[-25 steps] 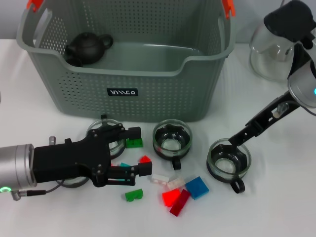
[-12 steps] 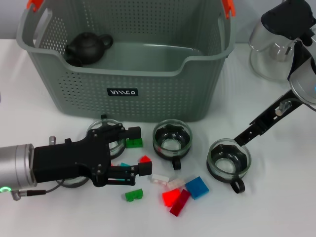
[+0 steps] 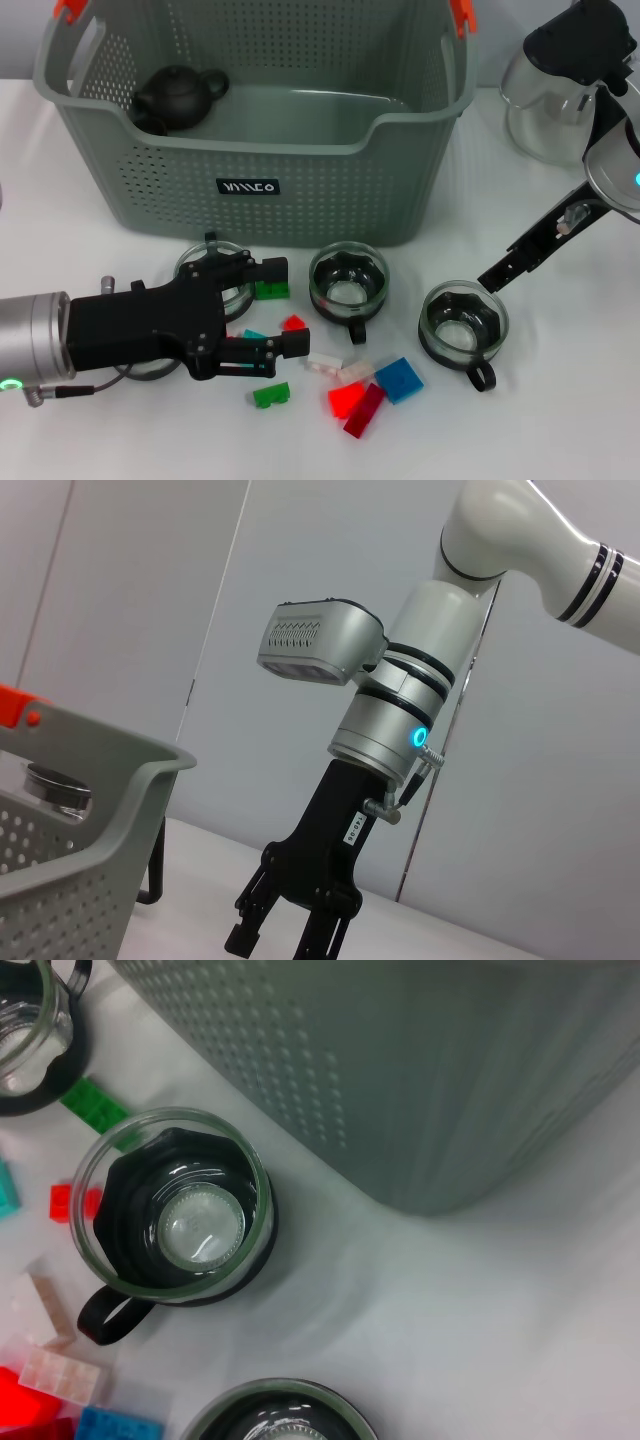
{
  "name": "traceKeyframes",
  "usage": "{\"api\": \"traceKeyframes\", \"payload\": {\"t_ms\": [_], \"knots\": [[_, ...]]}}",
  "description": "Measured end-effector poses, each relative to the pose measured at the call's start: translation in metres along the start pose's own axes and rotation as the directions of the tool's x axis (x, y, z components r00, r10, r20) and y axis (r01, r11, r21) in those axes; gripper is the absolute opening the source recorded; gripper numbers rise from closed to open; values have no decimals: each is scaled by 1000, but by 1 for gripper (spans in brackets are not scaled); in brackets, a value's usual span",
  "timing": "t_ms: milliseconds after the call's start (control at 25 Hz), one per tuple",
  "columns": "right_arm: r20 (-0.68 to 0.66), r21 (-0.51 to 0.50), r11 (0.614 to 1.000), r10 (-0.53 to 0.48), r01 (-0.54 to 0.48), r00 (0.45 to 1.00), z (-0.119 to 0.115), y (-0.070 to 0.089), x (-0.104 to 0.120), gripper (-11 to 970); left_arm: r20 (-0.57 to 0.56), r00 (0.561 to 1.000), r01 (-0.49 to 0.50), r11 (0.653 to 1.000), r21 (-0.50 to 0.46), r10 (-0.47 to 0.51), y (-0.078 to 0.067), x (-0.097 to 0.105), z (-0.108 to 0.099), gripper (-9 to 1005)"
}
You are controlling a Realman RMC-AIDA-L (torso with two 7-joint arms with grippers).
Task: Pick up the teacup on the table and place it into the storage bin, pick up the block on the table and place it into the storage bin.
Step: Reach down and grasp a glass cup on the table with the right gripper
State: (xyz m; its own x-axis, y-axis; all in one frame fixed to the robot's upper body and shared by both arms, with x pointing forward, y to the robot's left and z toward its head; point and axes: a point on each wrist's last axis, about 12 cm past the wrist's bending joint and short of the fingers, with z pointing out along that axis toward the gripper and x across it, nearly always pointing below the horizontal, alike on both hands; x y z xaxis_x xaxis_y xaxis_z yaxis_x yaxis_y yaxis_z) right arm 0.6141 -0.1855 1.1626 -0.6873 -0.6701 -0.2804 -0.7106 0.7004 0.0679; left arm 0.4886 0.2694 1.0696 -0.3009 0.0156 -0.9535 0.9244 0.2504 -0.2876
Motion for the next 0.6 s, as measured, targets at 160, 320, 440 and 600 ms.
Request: {"api": "traceKeyframes", "payload": {"t_ms": [160, 320, 440, 600], "knots": [[-4, 6, 1000, -13, 13, 1000, 3, 2, -2, 881, 0, 1000, 0, 1000, 0, 0, 0, 0, 0, 935], [-21, 7, 1000, -26, 26, 999, 11, 4, -3, 880, 0, 1000, 0, 1000, 0, 0, 0, 0, 0, 935], [-32, 13, 999, -41, 41, 999, 17, 6, -4, 879, 0, 1000, 1, 1000, -1, -1, 0, 0, 0, 935], [-38, 18, 998, -59, 60, 998, 22, 9, -7, 877, 0, 1000, 3, 1000, -2, -3, -1, 1, -1, 934]]}}
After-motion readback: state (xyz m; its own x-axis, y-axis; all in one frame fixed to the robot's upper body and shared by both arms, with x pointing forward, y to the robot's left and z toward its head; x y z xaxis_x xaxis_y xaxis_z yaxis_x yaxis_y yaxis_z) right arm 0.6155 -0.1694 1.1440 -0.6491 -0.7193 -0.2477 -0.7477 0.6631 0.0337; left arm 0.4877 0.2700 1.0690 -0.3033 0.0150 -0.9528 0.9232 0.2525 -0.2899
